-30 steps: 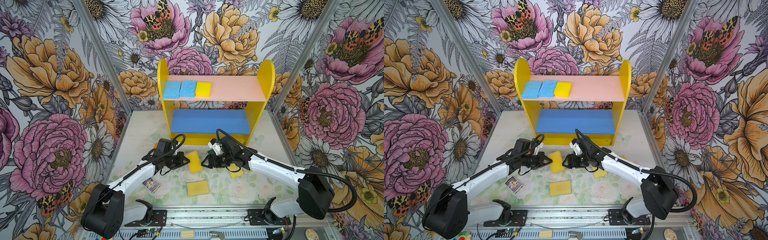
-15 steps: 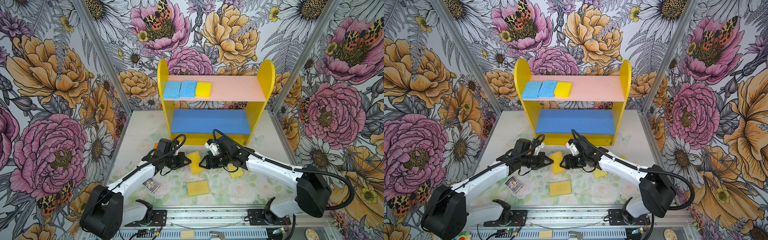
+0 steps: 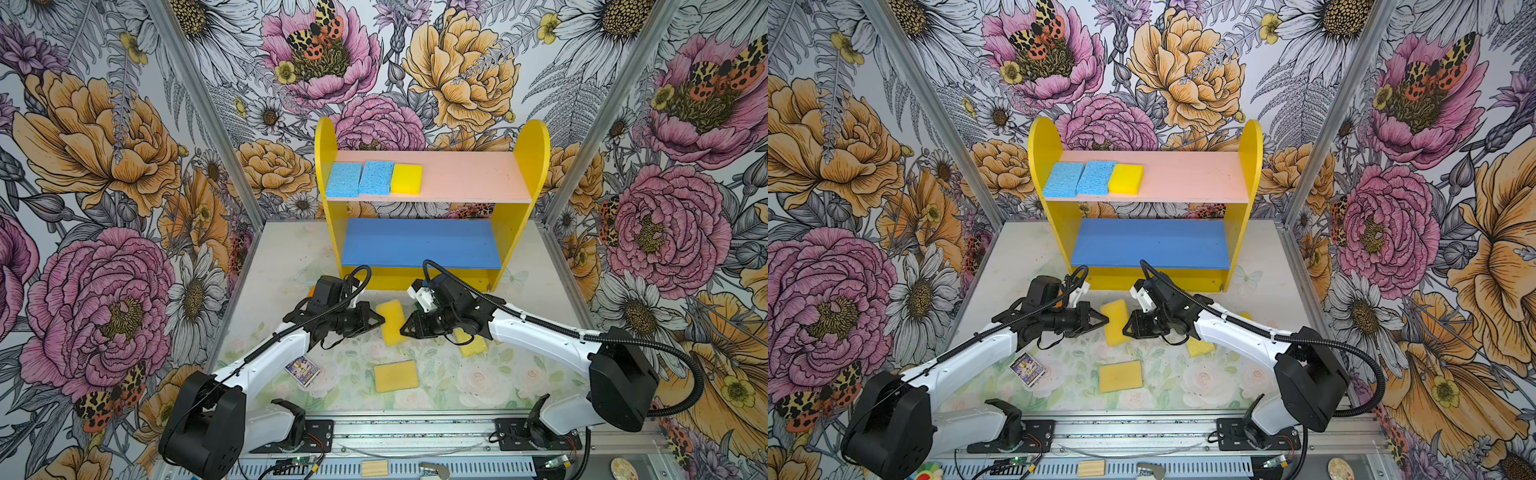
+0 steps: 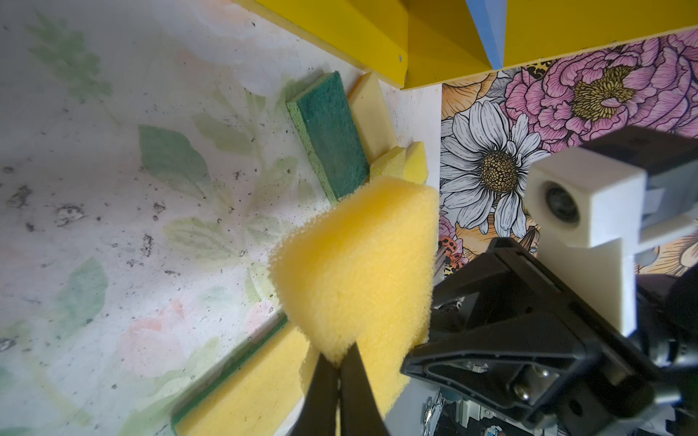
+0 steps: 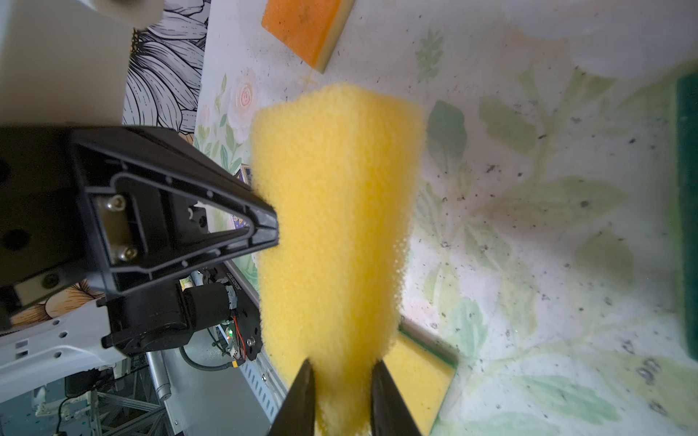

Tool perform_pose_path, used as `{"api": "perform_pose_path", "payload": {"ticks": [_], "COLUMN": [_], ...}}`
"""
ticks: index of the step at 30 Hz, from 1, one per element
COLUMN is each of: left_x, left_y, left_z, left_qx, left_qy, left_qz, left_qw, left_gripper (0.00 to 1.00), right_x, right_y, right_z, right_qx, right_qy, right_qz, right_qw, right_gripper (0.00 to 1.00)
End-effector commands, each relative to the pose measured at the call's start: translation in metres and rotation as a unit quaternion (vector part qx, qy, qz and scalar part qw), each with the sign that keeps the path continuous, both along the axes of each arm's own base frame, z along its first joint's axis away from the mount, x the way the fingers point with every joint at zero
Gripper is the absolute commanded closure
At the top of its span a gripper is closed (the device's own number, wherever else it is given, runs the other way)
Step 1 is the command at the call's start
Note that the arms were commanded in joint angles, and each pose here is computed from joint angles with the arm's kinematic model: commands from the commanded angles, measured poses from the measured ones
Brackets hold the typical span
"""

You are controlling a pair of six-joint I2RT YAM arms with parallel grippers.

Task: Place and organize the cleaning sponges onto the shelf
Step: 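Lift the yellow foam sponge with the right gripper while the left draws back, then raise the yellow foam sponge onto the pink shelf beside the other yellow sponge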

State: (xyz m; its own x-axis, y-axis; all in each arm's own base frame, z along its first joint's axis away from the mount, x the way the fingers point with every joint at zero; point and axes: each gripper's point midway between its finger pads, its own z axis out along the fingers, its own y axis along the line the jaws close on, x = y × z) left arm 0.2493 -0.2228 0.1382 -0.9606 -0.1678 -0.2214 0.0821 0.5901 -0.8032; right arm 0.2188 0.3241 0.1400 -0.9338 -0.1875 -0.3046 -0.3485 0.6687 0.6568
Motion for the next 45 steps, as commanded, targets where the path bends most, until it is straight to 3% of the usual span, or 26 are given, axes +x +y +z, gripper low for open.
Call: {"api": "perform_pose_path", "payload": {"ticks": [1,4,11,17,22,29,36,45], "left_x": [-0.003,-0.002,0.003,0.004,-0.008,-0.01,-0.007,-0.009], "left_y": [-0.005,-0.002,0.031,0.09,0.116,0.12,0.119,0.114], "left_z": [0.013,0.014,0.04,0.057,0.048,0.052,0.053,0.055], "left_qx": [-0.021,-0.023,-0.033,-0.034,-0.062,-0.078,-0.079,-0.081], "left_qy": [-0.015,-0.017,-0.059,-0.124,-0.133,-0.144,-0.143,-0.146], "left_qz": [-0.01,-0.008,0.038,0.168,0.231,0.25,0.247,0.23], "left_qw": [1.0,1.0,0.997,0.977,0.962,0.954,0.955,0.959], "left_gripper": [0.93,0.76,0.02,0.01,0.01,0.01,0.01,0.01], "right_x": [0.006,0.006,0.012,0.028,0.033,0.033,0.032,0.052], "right_y": [0.008,0.004,-0.012,-0.022,-0.024,-0.027,-0.041,-0.058], "right_z": [0.013,0.016,0.035,0.088,0.116,0.133,0.218,0.312], "right_qx": [0.014,0.014,0.019,0.038,0.054,0.061,0.106,0.083], "right_qy": [-0.018,-0.023,-0.053,-0.121,-0.153,-0.168,-0.246,-0.335], "right_qz": [-0.003,-0.01,-0.048,-0.087,-0.095,-0.1,-0.12,-0.132], "right_qw": [1.0,1.0,0.997,0.988,0.982,0.979,0.956,0.929], "right_gripper": [0.86,0.9,0.91,0.91,0.91,0.91,0.91,0.91]}}
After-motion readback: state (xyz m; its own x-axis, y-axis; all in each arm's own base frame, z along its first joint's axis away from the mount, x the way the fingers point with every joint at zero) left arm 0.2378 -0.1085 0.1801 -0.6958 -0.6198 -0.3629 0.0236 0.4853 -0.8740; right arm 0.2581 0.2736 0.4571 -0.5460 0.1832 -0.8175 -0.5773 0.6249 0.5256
